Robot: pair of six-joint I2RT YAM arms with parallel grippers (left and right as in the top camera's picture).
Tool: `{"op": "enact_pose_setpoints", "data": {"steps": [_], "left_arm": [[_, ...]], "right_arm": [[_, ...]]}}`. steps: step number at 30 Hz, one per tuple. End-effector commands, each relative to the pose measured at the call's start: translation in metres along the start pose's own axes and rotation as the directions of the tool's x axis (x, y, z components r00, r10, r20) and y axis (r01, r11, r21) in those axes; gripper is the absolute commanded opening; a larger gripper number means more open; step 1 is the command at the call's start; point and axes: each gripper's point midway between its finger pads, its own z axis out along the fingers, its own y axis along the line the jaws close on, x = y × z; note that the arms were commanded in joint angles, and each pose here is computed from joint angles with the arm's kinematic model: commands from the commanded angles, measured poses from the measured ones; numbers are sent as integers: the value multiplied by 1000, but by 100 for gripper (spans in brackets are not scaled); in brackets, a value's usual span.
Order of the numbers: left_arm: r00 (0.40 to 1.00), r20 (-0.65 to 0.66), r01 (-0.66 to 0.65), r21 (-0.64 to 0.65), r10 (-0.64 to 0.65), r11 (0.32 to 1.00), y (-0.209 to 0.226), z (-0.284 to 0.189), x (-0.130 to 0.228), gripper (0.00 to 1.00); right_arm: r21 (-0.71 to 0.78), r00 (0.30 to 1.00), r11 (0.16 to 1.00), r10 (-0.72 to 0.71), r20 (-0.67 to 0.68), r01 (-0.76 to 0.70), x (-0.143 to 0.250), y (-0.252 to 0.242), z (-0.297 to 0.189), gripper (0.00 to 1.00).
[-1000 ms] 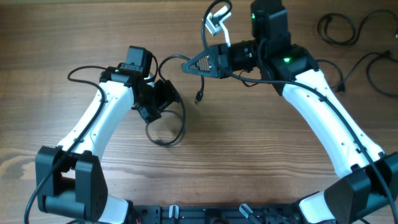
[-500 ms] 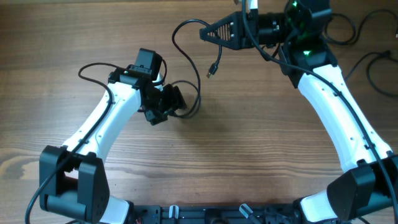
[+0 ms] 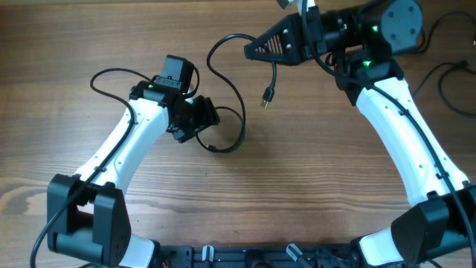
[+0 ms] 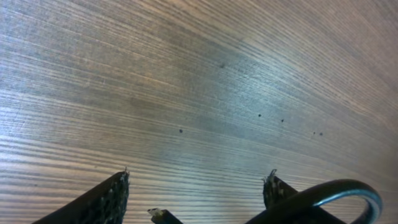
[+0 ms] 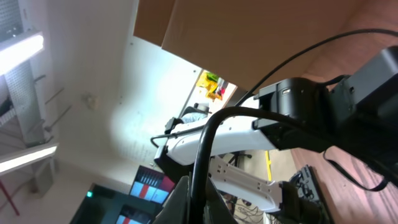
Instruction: Untangle cables
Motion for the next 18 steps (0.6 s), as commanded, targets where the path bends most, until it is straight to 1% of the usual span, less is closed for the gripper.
{"op": "enact_pose_setpoints", "data": {"steps": [1, 4, 5, 6, 8, 10, 12, 15, 16, 18], "left_arm": [[1000, 12, -8, 16, 8, 1000, -4, 2, -5, 67], [1000, 23, -12, 24, 12, 1000, -6, 2, -8, 61], [999, 39, -13, 13, 12, 1000, -4, 2, -11, 48], [999, 50, -13, 0, 12, 1000, -2, 1, -13, 40], [997, 76, -9, -35, 12, 999, 4, 1, -17, 31], [994, 105, 1, -82, 8, 997, 13, 0, -22, 29], [988, 127, 104, -134, -87, 986, 33, -4, -28, 26], [972, 127, 218, -173, -198, 961, 59, -11, -31, 21], [965, 125, 250, -184, -229, 951, 69, -14, -32, 18], [954, 122, 294, -194, -274, 936, 83, -18, -35, 21]], "right_arm": [[-12, 999, 1000, 27, -38, -27, 9, 15, 11, 4], [-23, 998, 999, 27, -61, -29, 13, 17, 20, 4], [-22, 997, 999, 26, -67, -28, 14, 17, 21, 4], [-20, 997, 999, 26, -74, -28, 16, 17, 20, 4], [-17, 996, 1000, -7, -90, 5, 18, 16, 20, 4], [-17, 992, 998, -60, -110, 59, 22, 15, 20, 4], [-17, 988, 995, -98, -117, 97, 23, 13, 18, 4], [-19, 989, 995, -96, -113, 95, 20, 6, 17, 4], [-22, 989, 995, -99, -107, 97, 19, 2, 17, 4], [-17, 997, 998, -58, -54, 57, 9, -12, 18, 4]]}}
